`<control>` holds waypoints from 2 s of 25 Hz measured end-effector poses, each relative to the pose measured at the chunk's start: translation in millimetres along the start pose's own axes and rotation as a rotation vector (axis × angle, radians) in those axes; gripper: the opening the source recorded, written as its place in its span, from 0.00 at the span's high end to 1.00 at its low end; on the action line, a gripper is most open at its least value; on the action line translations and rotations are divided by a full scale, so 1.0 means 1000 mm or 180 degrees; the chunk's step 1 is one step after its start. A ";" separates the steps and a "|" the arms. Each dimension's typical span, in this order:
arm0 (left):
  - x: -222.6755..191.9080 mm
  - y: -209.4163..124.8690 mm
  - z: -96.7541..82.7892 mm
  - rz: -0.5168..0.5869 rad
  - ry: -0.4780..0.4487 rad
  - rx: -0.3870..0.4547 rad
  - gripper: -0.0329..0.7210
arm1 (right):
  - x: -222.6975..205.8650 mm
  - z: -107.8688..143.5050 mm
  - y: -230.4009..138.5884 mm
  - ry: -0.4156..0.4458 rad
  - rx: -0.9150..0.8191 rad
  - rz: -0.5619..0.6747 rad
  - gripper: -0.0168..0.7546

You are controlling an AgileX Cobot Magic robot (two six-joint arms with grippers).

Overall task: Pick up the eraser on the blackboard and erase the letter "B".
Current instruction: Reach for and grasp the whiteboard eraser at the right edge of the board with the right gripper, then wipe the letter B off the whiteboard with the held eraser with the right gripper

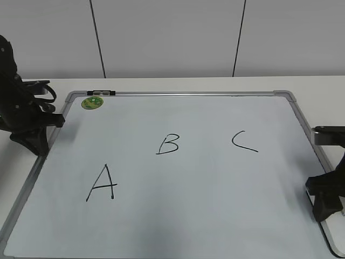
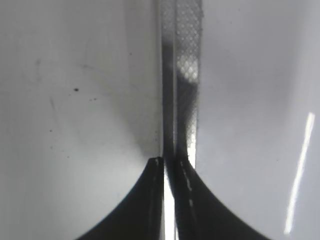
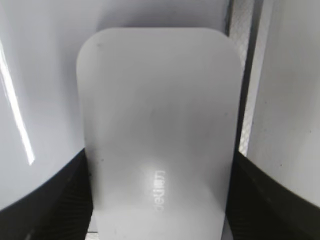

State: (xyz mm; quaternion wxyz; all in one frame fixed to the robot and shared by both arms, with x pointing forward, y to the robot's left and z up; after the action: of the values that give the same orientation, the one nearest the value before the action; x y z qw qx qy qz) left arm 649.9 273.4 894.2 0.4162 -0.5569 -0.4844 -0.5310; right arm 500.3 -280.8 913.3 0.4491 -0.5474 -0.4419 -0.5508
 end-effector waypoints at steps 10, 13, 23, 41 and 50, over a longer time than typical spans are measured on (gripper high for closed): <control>0.000 0.000 0.000 0.0004 -0.0005 0.0003 0.92 | 0.050 0.027 0.033 0.0118 0.0075 -0.0055 0.31; 0.000 0.000 0.000 0.0004 -0.0005 0.0003 0.92 | 0.065 0.052 0.047 0.0126 0.0282 -0.0051 0.31; 0.000 0.000 0.000 0.0004 -0.0005 0.0003 0.92 | 0.066 0.135 0.101 0.0172 0.0744 -0.0126 0.31; 0.000 0.000 -0.001 0.0002 -0.0017 0.0010 0.92 | 0.023 0.216 0.139 0.0325 0.1059 -0.0267 0.31; 0.000 0.000 0.000 0.0002 -0.0018 0.0016 0.92 | 0.008 0.227 0.148 0.0458 0.1019 -0.0231 0.31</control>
State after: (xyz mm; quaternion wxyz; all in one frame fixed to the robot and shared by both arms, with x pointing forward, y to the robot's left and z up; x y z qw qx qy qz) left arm 650.0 273.5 894.7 0.4164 -0.5575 -0.4867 -0.5281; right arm 691.6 -89.3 922.9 0.5408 -0.4117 -0.5102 -0.5271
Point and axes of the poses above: a point on each arm's last joint axis where the gripper is mounted, x pointing back along that axis away from the gripper, z along the wrist's bending axis when the last joint is at zero, y = z × x, the point moved 1 cm from there along -x, pointing out along that axis toward the gripper, and after that the axes turned 12 degrees about -x, right-handed, at the moved point
